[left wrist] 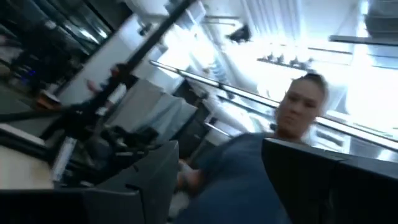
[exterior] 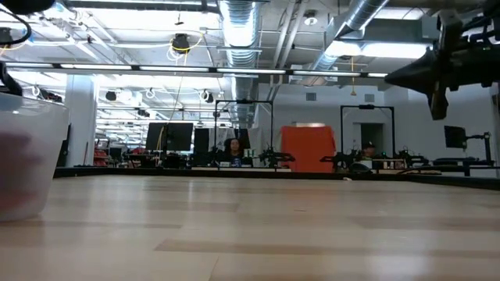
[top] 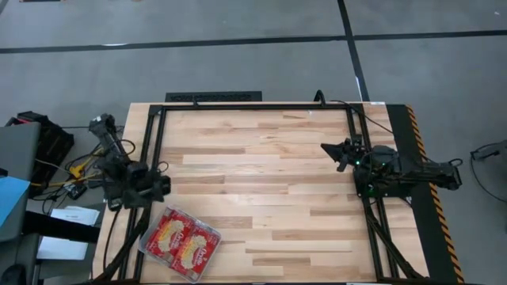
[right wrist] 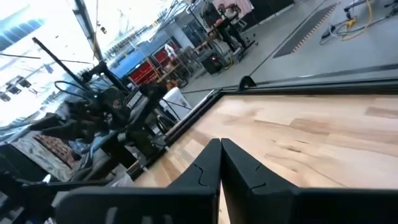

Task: Sort popcorn bags into baskets
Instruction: Return to Home Position

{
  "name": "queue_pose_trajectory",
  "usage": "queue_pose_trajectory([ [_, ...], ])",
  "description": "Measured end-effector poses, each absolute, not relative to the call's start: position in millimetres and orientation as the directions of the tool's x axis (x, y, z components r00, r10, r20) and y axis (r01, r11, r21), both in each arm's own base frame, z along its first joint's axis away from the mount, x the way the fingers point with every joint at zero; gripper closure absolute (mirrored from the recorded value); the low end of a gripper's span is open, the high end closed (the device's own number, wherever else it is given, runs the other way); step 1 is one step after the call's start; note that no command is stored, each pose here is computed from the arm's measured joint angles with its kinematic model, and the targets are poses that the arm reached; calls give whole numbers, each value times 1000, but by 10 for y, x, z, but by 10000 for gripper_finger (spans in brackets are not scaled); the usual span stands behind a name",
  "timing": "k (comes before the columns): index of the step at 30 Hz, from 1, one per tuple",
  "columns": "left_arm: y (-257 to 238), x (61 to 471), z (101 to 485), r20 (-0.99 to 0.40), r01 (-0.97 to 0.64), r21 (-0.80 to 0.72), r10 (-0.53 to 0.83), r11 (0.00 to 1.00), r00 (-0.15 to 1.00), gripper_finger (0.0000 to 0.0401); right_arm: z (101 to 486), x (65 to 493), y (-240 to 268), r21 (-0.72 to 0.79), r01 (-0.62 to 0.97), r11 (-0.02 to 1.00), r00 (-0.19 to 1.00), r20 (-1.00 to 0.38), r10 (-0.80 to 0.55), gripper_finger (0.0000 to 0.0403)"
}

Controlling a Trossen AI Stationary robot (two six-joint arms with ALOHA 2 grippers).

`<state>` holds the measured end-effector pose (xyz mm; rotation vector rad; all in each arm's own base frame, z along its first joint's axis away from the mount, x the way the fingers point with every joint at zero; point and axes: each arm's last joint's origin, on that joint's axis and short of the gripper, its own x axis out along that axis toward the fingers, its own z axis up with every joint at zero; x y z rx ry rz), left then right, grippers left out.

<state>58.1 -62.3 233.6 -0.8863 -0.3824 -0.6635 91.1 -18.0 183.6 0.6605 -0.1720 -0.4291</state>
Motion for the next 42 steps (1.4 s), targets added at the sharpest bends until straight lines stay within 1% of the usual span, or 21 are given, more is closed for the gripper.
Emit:
queue_pose_trajectory([
  [3, -550, 588, 2277, 591, 672, -562, -335, 481, 734, 180, 1896, 908, -179, 621, 297, 726, 897, 79, -435, 365],
  [6, -427, 545, 2336, 666, 685, -512, -264, 519, 698, 180, 2016, 888, -188, 638, 229, 735, 875, 197, -443, 365],
  [8, -388, 521, 2413, 713, 716, -431, -280, 549, 643, 180, 2091, 868, -189, 632, 182, 754, 859, 271, -434, 367],
  [9, -381, 504, 2459, 732, 747, -379, -317, 546, 603, 180, 2115, 861, -190, 622, 171, 764, 854, 294, -430, 368],
  [10, -376, 495, 2494, 736, 766, -348, -350, 540, 580, 180, 2138, 853, -191, 615, 168, 771, 850, 305, -428, 369],
  [11, -378, 497, 2526, 719, 773, -341, -381, 534, 581, 180, 2155, 847, -194, 607, 174, 775, 848, 308, -432, 370],
  [13, -404, 557, 2502, 617, 736, -404, -432, 543, 658, 180, 2190, 836, -195, 601, 189, 777, 851, 294, -435, 372],
  [15, -433, 625, 2428, 455, 655, -451, -476, 606, 753, 180, 2195, 833, -193, 586, 209, 783, 868, 258, -424, 374],
  [16, -438, 644, 2394, 378, 614, -442, -485, 654, 789, 180, 2173, 840, -189, 565, 221, 795, 885, 227, -407, 375],
  [18, -435, 672, 2321, 287, 549, -391, -469, 738, 835, 180, 2106, 862, -173, 509, 228, 830, 922, 161, -352, 375],
  [20, -424, 694, 2268, 229, 492, -355, -437, 795, 870, 180, 2013, 883, -163, 487, 232, 842, 945, 91, -313, 375],
  [21, -424, 706, 2234, 203, 474, -353, -428, 807, 880, 180, 1943, 898, -166, 491, 252, 834, 947, 54, -317, 374],
  [23, -437, 726, 2169, 186, 483, -361, -446, 798, 875, 180, 1784, 928, -176, 503, 297, 812, 941, -8, -339, 371],
  [24, -447, 730, 2150, 187, 505, -368, -470, 781, 863, 180, 1742, 941, -181, 517, 302, 801, 936, -2, -351, 370],
  [26, -466, 743, 2094, 191, 536, -377, -503, 755, 843, 180, 1714, 962, -188, 531, 281, 799, 930, 55, -363, 367],
  [31, -512, 812, 1816, 160, 533, -402, -516, 745, 842, 180, 1771, 971, -192, 493, 276, 825, 922, 108, -372, 365],
  [33, -510, 817, 1790, 131, 513, -390, -505, 764, 853, 180, 1763, 973, -192, 491, 280, 825, 923, 100, -372, 365],
  [38, -492, 829, 1789, 131, 497, -303, -481, 813, 867, 180, 1755, 976, -189, 472, 286, 834, 925, 92, -369, 369],
  [42, -469, 843, 1789, 133, 464, -309, -446, 830, 885, 180, 1736, 981, -173, 457, 283, 843, 933, 74, -353, 372],
])
